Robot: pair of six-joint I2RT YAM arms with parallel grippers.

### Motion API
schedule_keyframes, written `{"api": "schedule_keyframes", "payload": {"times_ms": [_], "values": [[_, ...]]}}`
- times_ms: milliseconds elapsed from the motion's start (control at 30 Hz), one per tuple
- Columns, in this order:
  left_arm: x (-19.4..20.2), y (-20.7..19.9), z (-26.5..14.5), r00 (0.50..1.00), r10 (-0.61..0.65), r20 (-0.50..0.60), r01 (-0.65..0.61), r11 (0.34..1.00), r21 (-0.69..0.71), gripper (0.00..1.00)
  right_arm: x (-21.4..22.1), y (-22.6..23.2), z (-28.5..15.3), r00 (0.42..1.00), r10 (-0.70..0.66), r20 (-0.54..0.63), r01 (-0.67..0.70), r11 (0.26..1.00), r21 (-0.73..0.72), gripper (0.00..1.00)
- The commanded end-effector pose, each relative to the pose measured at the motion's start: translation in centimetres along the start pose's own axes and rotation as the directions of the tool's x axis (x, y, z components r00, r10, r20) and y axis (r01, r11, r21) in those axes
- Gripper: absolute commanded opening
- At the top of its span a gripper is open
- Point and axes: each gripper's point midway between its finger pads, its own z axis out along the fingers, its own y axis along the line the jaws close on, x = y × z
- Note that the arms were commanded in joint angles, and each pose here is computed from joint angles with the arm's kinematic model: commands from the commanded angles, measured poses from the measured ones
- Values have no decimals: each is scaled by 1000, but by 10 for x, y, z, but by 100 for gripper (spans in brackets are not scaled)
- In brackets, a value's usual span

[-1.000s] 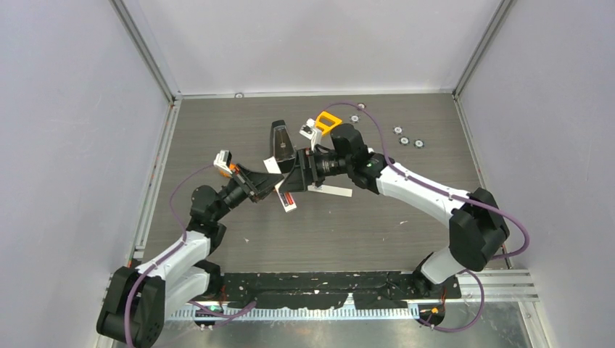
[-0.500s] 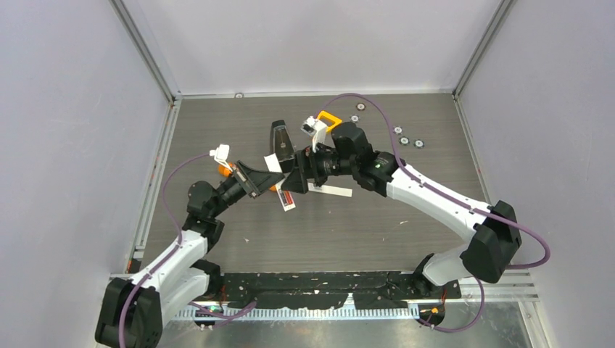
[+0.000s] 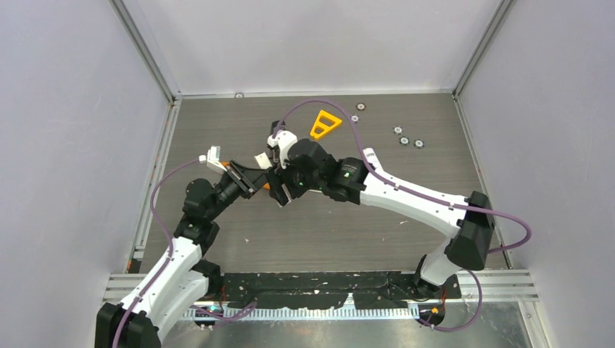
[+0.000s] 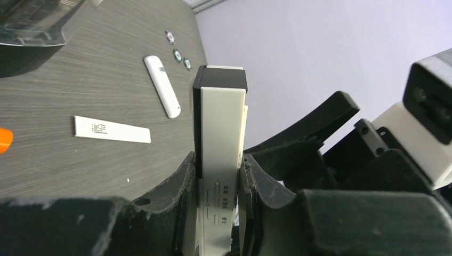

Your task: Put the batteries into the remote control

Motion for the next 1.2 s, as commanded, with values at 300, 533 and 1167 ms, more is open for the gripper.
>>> {"api": "schedule_keyframes", "payload": {"times_ms": [300,533,1167], "values": [[-10,-4,0,1000,16,26,-15,999,-37,12,-2,-6,16,999,-41,-26,44,994,100,31],[-10,2,-2,999,32,33,-30,998,-58,70,2,-8,17,998,-47,-36,51,993,108,17],[-43,115,-90,952,291,99,-145,710,-689,100,168,-47,25,805,-466,-366,426,885,-190,17]]}}
